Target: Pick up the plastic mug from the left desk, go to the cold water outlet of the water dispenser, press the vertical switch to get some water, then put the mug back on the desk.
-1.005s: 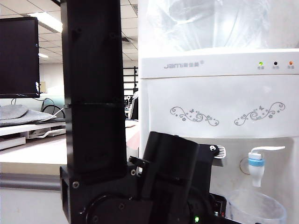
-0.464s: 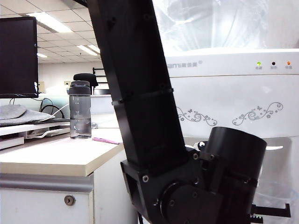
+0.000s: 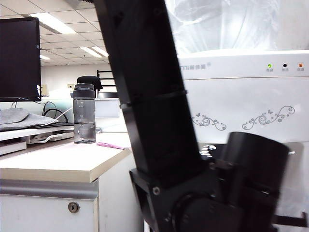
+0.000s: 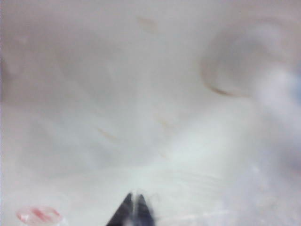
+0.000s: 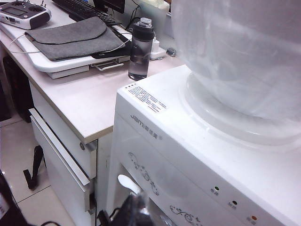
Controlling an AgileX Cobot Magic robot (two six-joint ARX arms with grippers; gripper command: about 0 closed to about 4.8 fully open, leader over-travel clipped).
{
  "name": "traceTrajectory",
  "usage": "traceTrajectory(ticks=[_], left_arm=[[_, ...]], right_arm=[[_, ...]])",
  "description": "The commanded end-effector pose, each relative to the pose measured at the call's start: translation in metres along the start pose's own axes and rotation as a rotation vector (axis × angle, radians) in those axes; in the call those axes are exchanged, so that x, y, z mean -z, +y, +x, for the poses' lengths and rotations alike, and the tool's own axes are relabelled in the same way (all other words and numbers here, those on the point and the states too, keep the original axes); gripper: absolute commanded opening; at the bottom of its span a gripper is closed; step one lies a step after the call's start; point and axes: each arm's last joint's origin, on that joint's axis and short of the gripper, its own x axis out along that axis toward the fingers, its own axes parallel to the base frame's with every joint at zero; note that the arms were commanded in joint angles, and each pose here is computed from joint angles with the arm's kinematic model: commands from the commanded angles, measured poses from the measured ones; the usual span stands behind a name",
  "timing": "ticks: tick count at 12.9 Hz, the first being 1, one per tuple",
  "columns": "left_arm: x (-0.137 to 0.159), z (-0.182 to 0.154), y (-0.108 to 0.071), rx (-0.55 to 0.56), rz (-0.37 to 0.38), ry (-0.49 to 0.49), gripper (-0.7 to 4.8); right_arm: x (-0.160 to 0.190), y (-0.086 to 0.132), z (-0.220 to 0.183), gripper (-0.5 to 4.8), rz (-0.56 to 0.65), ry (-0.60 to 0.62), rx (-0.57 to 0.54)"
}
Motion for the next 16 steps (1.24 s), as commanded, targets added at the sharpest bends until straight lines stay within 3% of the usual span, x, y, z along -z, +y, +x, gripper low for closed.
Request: traceTrajectory(ticks=[1,6,16], left_arm=[[-0.003,-0.004,-0.005,0.014,-0.024,-0.021,-0.04],[-0.001,-0.005,-0.003,-0.067,-0.002,-0.022,-0.04],[-0.001,-0.005,-0.002,-0.082,-0.021,-0.028,-0.04]], right_arm=[[-0.002,-0.001,-0.001,-0.01,0.007,-0.022,0.005],[0.002,-0.001,0.0,-0.01,0.016,0.014,0.041],[0.047,0.004,0.025,-0.01,0.096,0.177,0.138]])
